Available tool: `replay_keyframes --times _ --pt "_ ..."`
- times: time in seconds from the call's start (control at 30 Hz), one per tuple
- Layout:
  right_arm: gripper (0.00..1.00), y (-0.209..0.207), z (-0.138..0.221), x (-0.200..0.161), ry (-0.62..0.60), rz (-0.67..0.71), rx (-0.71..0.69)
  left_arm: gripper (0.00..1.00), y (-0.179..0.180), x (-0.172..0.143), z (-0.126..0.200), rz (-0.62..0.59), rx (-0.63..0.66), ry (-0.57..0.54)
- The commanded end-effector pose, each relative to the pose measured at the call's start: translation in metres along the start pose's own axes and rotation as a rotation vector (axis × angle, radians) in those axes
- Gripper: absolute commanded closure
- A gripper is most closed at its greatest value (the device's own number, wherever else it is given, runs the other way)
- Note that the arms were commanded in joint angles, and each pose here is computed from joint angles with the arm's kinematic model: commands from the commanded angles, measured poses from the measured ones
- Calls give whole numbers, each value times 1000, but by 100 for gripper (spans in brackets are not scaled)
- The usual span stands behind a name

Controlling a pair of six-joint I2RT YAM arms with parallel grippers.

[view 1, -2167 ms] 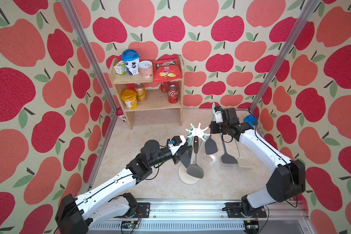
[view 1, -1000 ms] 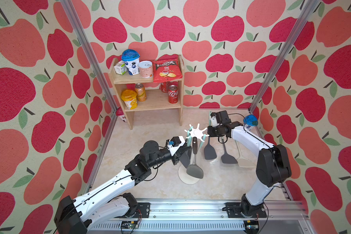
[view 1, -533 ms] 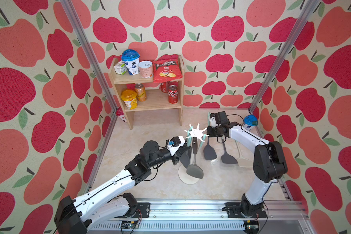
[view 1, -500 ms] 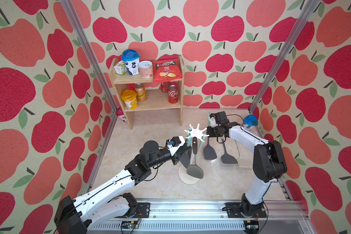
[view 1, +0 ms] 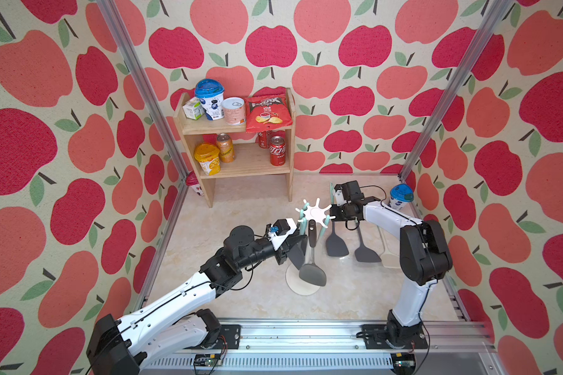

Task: Take the spatula off the kitchen utensil rack
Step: Place the spatula at the center of the board.

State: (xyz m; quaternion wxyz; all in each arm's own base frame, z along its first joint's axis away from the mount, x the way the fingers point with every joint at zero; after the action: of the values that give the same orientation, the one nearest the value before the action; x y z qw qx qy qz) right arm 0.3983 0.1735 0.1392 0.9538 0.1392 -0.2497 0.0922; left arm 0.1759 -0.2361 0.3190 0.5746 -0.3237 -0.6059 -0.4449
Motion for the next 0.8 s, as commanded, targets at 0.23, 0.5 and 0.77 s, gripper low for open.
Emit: replay_keyframes --times 0.23,0.5,0.77 --pt "100 -11 -15 -3 32 -56 -18 100 -2 -38 -1 37 3 154" --pt "100 -15 -23 -6 44 -65 -26 100 -2 -39 -1 37 5 157" --pt "100 -20 -28 -8 53 -73 -38 100 -2 -39 -1 39 6 158"
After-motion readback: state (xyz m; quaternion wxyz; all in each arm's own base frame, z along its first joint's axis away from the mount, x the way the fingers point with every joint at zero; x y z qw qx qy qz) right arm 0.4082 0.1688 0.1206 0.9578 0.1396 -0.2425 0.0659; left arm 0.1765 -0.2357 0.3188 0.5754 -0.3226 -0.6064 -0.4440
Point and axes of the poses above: each gripper's point midway between its finger pads, its own z axis back along the fingers, its own y axis along the line the jaws close on, x = y × z, the point moved 7 cm from there along z, back along the fingers, and after that the axes turned 2 degrees about -z, right-handed, at the moved point
